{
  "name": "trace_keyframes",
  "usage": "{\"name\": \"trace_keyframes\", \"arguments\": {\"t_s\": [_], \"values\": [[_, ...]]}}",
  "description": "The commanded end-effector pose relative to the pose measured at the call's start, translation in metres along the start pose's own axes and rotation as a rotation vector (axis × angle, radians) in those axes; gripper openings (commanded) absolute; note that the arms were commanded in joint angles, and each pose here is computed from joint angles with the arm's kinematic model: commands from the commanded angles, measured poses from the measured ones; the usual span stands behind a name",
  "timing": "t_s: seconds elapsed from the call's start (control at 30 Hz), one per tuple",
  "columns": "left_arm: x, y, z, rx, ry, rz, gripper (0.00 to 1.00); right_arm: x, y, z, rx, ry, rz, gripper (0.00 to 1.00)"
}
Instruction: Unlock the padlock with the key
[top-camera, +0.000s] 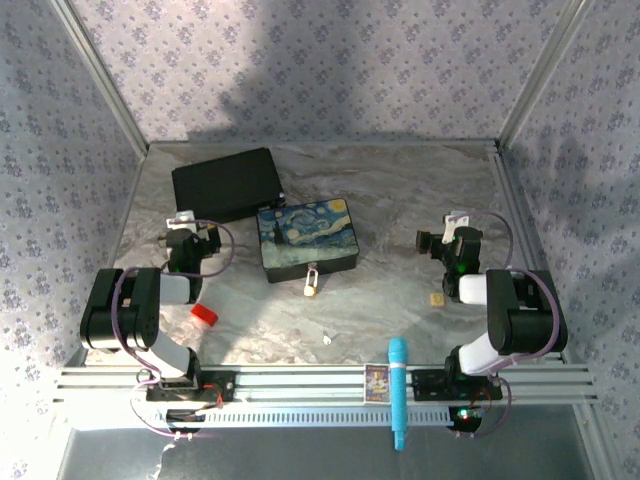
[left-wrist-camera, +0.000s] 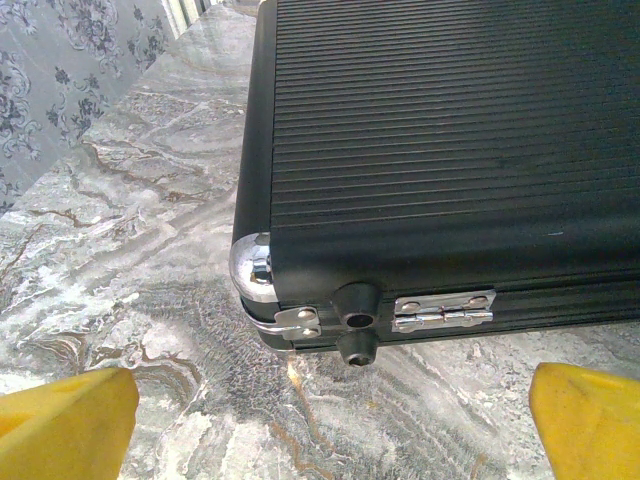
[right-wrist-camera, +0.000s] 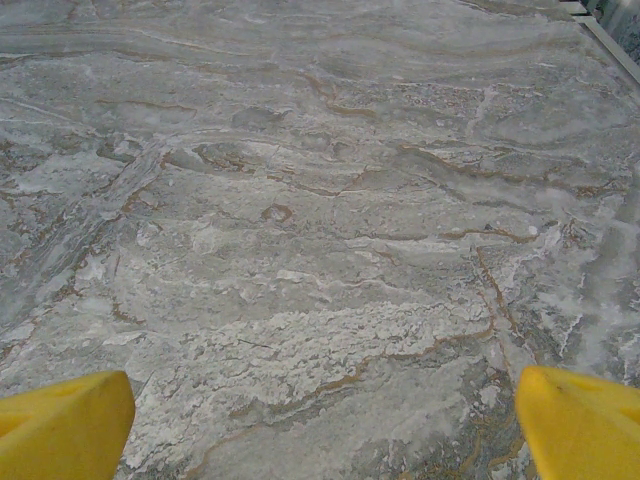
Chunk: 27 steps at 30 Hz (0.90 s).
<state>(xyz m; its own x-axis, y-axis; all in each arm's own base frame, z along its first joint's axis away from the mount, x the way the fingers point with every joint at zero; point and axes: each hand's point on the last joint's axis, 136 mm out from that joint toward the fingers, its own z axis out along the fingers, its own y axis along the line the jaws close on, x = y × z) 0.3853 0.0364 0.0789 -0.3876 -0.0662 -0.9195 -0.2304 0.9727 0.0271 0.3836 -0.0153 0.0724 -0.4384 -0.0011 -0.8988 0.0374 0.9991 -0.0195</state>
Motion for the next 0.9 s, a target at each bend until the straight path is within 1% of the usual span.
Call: {"name": "trace_keyframes", "arguments": {"t_s": [0.0,0.3,0.37,0.5,0.6,0.67,0.73,0.8,0.83,0.87], "values": [[-0.015,-0.004,0.001,0.013,-0.04,0.001,1.0,-0.013,-0.002,0.003,0.002,-0.033,-0.011,0.99],[-0.015,-0.003,0.0,0.012,-0.043,-0.003,1.0,-0.014,-0.002,0.002,0.0,-0.037,-0.009,0.99],[-0.017,0.002,-0.005,-0.01,-0.057,-0.016,1.0,-0.018,-0.001,0.0,-0.002,-0.033,-0.011,0.99],[-0.038,0.013,-0.027,-0.053,-0.093,-0.044,1.0,-0.034,-0.001,-0.009,-0.007,-0.034,-0.014,0.99],[-0.057,0.015,-0.043,-0.043,-0.112,-0.069,1.0,-0.047,-0.003,-0.021,0.01,-0.053,-0.013,0.99],[-0.067,0.015,-0.052,-0.036,-0.103,-0.126,1.0,-0.057,-0.004,-0.031,0.014,-0.048,0.019,0.99],[-0.074,0.017,-0.063,-0.029,-0.069,-0.258,1.0,-0.071,0.001,-0.046,-0.023,-0.019,0.088,0.99],[-0.079,0.013,-0.074,-0.001,-0.018,-0.414,1.0,-0.075,-0.003,-0.059,0.001,0.05,0.23,0.99],[-0.081,0.008,-0.08,0.031,0.004,-0.478,1.0,-0.076,0.001,-0.065,-0.026,0.089,0.266,0.99],[-0.083,0.0,-0.086,0.081,0.022,-0.514,1.0,-0.078,0.01,-0.07,-0.09,0.113,0.266,0.99]]}}
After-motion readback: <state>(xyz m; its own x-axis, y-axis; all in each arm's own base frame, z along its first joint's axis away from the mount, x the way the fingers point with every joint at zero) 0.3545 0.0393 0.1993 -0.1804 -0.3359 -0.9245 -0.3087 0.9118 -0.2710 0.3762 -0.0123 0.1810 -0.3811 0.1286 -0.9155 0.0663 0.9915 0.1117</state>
